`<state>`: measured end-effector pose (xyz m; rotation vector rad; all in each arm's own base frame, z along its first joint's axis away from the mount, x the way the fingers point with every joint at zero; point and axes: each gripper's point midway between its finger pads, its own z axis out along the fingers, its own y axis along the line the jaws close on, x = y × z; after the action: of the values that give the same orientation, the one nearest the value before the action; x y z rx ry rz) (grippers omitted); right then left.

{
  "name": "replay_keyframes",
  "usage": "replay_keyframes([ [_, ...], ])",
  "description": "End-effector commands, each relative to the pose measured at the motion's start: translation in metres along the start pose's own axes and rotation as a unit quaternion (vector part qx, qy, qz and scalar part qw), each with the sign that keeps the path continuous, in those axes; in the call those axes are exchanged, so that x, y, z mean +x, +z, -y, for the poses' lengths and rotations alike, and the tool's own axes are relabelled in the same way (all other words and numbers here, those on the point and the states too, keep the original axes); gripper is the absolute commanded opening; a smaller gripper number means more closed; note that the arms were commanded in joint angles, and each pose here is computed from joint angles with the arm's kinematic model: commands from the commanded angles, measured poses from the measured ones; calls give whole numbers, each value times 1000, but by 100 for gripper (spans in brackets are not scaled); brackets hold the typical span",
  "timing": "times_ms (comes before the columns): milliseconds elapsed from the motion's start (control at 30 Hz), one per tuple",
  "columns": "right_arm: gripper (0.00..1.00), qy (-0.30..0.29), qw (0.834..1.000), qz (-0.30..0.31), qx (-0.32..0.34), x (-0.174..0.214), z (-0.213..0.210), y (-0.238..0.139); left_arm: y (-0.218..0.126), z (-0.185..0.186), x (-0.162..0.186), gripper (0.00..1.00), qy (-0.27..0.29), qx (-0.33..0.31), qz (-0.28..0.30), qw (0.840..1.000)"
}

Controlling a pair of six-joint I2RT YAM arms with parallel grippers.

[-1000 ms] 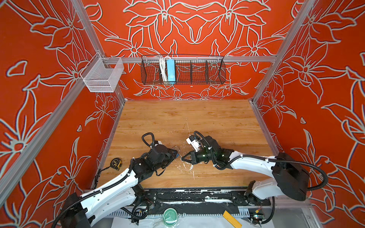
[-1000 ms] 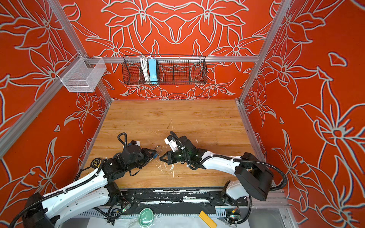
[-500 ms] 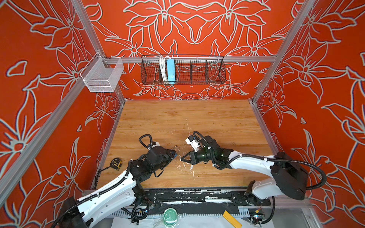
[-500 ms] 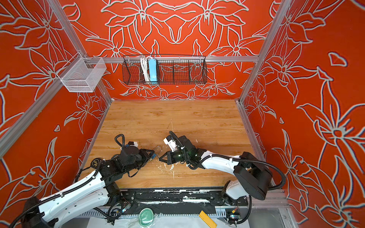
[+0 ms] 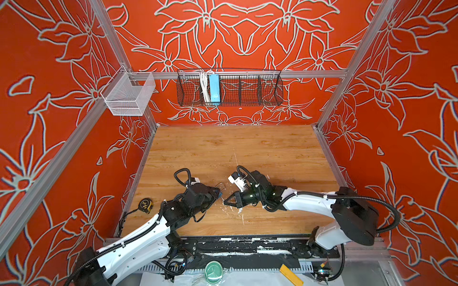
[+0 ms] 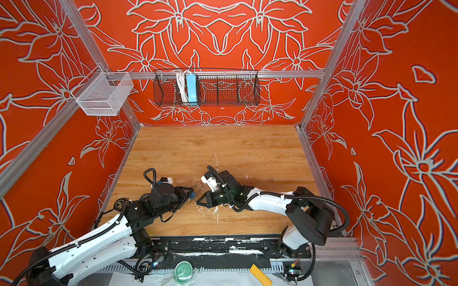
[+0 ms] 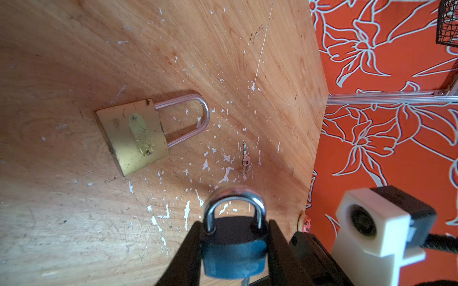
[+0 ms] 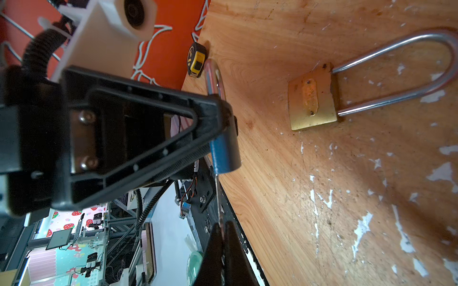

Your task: Unlock with the key

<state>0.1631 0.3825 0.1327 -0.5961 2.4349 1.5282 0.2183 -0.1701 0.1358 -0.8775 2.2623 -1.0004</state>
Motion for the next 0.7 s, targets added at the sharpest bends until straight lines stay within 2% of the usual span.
replay_keyframes([
  [0, 0, -10, 1000, 3, -13, -7, -9, 5, -2, 4, 0, 0, -2, 16, 2, 1000],
  [667, 0, -19, 1000, 6, -19, -18, -15, 9, -2, 7, 4, 0, 20, 29, -10, 999],
])
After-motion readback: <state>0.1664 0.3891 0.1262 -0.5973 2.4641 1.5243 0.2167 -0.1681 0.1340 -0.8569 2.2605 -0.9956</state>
